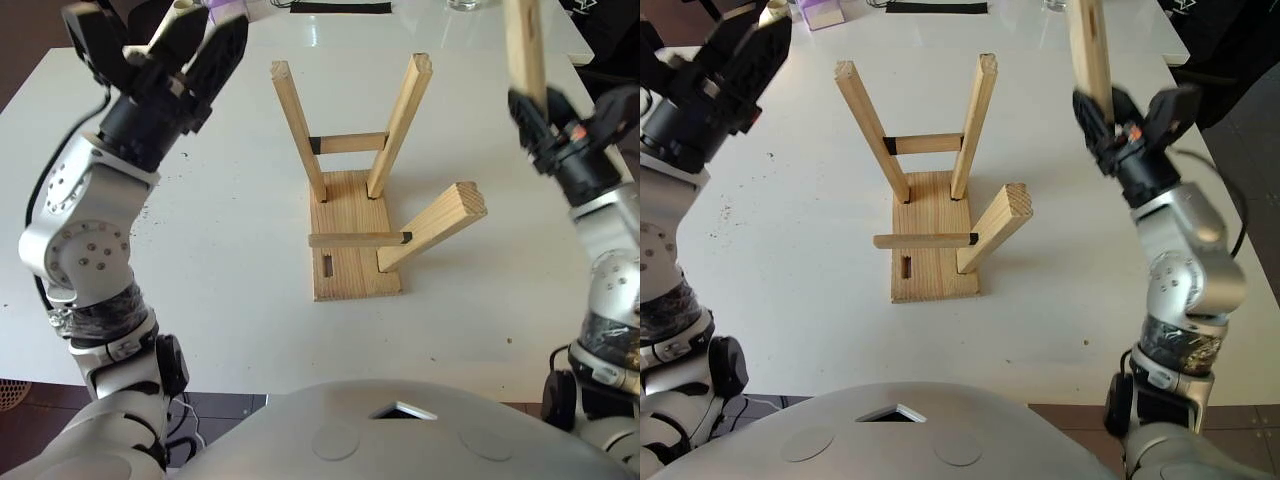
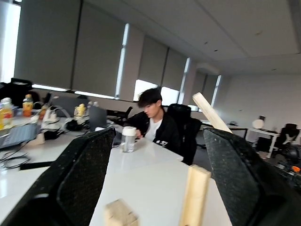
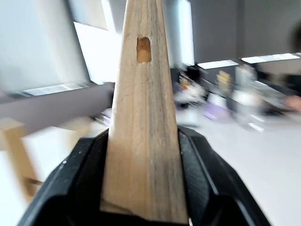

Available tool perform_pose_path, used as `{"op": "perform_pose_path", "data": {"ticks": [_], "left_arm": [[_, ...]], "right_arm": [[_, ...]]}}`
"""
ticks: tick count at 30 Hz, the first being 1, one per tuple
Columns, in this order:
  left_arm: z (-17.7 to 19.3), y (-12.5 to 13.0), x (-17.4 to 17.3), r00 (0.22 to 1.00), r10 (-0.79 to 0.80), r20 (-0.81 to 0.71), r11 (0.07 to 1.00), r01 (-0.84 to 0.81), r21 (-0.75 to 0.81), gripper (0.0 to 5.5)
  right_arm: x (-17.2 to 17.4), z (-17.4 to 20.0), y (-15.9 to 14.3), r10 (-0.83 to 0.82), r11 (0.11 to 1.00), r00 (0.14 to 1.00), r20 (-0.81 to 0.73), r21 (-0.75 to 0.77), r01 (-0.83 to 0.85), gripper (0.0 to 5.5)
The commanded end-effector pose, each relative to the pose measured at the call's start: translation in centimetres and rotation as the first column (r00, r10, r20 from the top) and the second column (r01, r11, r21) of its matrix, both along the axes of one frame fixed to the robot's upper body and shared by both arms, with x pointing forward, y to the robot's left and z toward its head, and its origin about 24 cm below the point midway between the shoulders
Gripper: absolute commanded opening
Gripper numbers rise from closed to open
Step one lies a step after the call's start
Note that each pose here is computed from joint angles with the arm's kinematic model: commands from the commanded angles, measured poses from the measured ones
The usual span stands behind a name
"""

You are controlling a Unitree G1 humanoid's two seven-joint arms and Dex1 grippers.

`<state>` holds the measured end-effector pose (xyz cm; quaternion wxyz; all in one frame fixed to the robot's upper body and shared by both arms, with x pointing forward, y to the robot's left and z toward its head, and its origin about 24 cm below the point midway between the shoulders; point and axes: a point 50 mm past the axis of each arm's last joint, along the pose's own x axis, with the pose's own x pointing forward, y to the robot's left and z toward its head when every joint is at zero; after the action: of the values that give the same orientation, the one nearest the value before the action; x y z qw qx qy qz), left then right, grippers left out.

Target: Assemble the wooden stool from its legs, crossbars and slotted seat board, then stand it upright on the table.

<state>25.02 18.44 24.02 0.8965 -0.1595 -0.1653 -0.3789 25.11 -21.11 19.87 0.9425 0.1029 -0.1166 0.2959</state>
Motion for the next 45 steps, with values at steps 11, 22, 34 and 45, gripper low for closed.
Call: {"op": "perform_pose_path", "data": {"ticks": [11, 22, 34, 45], "left_arm": [[2.5, -5.9, -3.5, 0.838, -0.539, 0.087, 0.843, 0.534, 0.067, 3.45], [3.5, -6.1, -4.6, 0.766, -0.628, 0.138, 0.778, 0.624, 0.071, 3.45], [3.8, -6.0, -4.8, 0.770, -0.621, 0.147, 0.782, 0.620, 0.054, 3.45], [3.0, -5.8, -5.5, 0.724, -0.676, 0.137, 0.736, 0.670, 0.094, 2.49]], "right_arm": [[-5.1, 6.6, 5.5, 0.751, 0.657, 0.660, -0.001, -0.108, -0.747, 2.08], [-5.1, 6.1, 4.7, 0.792, 0.604, 0.609, -0.051, -0.080, -0.793, 2.05], [-4.8, 5.5, 4.7, 0.781, 0.584, 0.614, -0.114, -0.215, -0.783, 2.05], [-4.7, 5.0, 4.6, 0.784, 0.568, 0.607, -0.129, -0.245, -0.786, 2.05]]}}
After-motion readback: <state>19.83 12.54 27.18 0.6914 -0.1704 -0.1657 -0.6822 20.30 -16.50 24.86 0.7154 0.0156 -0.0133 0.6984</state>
